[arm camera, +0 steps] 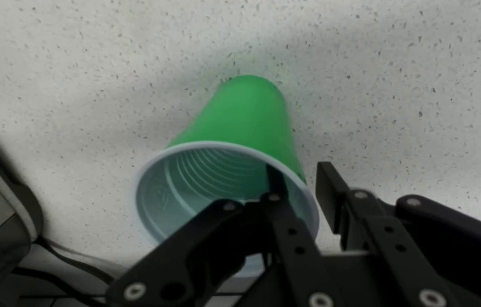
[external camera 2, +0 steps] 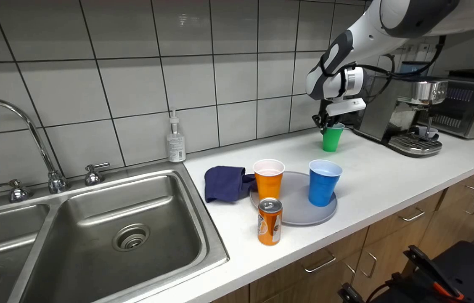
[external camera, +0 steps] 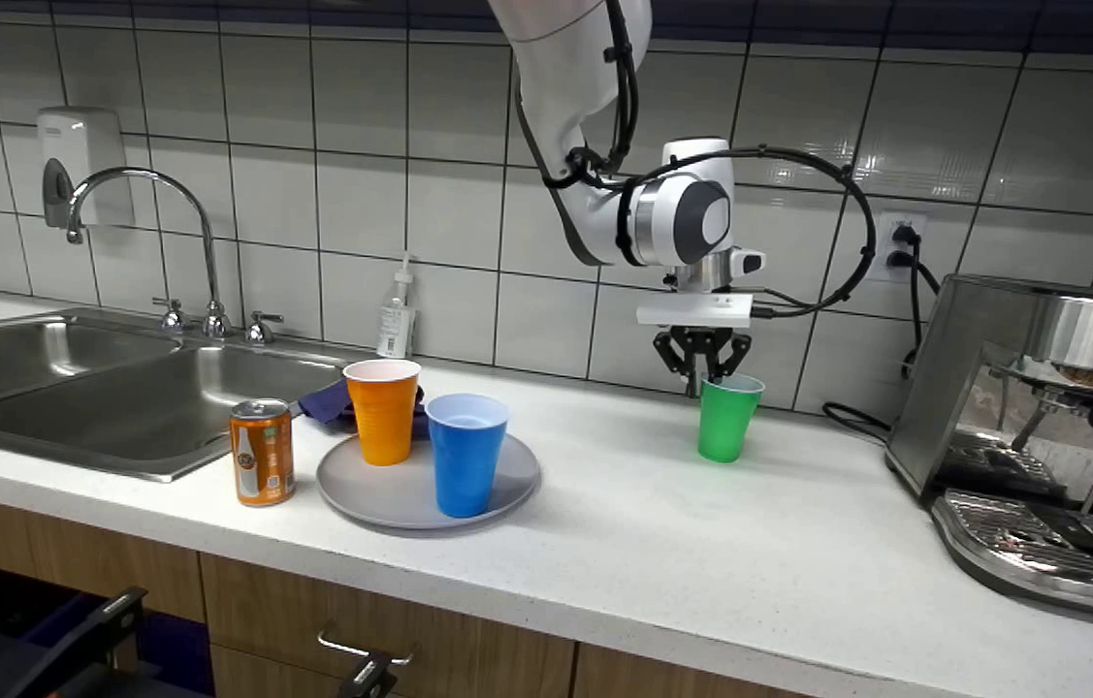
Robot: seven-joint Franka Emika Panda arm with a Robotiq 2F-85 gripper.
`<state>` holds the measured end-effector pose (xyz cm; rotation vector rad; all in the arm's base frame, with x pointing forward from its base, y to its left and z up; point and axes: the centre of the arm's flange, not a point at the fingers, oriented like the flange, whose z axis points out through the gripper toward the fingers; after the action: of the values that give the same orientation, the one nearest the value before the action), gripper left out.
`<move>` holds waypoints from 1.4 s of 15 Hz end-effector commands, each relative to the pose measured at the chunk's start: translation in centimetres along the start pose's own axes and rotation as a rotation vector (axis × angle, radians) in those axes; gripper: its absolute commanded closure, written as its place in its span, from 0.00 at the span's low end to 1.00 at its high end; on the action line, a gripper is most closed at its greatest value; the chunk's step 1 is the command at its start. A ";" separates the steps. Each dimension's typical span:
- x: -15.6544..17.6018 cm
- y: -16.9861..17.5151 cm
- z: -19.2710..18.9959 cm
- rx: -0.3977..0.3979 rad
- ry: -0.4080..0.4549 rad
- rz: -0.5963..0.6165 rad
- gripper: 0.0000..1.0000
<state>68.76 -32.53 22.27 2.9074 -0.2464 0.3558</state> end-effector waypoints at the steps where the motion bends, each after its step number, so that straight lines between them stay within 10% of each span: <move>1: 1.2 0.6 -0.1 -0.011 -0.007 0.000 1.00; 21: -1.0 -1.8 -8.0 0.063 -0.059 -0.132 0.99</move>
<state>68.89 -30.23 27.35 2.9409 -0.0575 0.2893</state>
